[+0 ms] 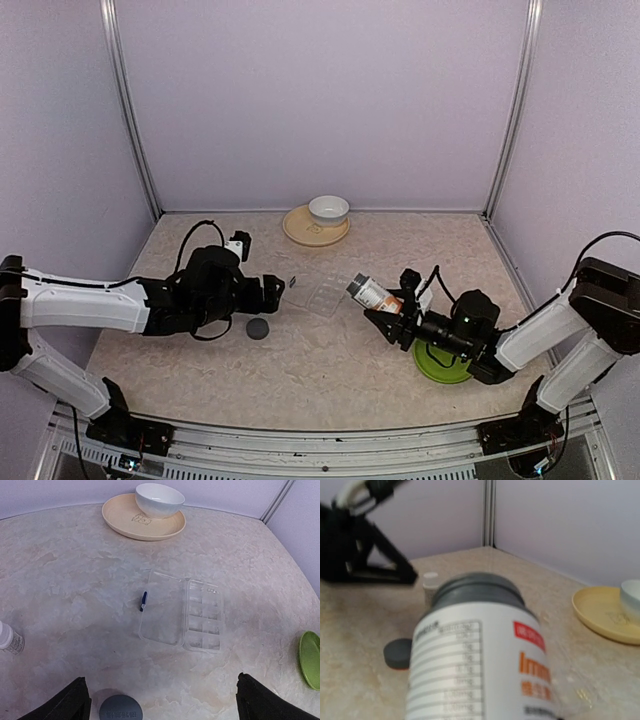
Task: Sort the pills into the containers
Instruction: Place the lid of the pill bottle at the center of the board, then pour the pill into the compartment of the pill container.
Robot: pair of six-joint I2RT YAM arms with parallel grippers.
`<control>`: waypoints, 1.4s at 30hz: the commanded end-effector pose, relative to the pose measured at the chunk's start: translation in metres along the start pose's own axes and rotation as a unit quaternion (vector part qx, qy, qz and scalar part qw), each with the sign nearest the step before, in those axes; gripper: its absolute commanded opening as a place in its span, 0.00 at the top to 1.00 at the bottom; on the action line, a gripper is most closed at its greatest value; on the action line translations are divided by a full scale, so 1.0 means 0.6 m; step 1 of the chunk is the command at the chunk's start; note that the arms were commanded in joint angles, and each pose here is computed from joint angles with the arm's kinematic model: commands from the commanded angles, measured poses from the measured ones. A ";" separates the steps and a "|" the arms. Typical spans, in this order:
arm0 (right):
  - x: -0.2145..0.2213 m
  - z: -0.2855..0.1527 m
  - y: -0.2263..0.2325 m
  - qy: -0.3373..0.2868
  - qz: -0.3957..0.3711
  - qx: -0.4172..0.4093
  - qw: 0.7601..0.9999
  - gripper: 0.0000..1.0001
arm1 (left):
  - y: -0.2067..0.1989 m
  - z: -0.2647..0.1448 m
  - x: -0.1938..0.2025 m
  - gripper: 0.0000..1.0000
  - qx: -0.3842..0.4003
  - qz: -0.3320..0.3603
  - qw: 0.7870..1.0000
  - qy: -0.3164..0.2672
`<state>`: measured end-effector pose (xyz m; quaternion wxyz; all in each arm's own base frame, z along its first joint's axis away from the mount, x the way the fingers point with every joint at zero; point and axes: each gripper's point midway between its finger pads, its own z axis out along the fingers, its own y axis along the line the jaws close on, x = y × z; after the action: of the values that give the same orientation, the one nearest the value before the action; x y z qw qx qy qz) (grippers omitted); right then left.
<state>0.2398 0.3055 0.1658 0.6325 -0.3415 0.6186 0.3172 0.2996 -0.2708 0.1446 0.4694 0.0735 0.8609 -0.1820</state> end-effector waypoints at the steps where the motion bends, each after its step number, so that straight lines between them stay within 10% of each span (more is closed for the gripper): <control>1: -0.008 0.014 -0.013 -0.015 -0.002 0.013 1.000 0.93 | -0.011 -0.022 -0.052 0.01 0.011 0.023 1.000 -0.008; 27: 0.071 0.073 -0.042 0.035 0.003 0.053 0.998 0.93 | 0.118 -0.041 -0.081 0.01 -0.133 0.031 0.986 -0.097; 42: 0.092 0.089 -0.042 0.052 0.005 0.056 0.997 0.93 | 0.227 -0.057 -0.061 0.01 -0.196 -0.076 0.968 -0.140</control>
<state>0.2873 0.3314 0.1076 0.6082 -0.3283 0.6718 0.2666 0.3344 -0.1369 0.1346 0.5371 -0.0725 0.8402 -0.0177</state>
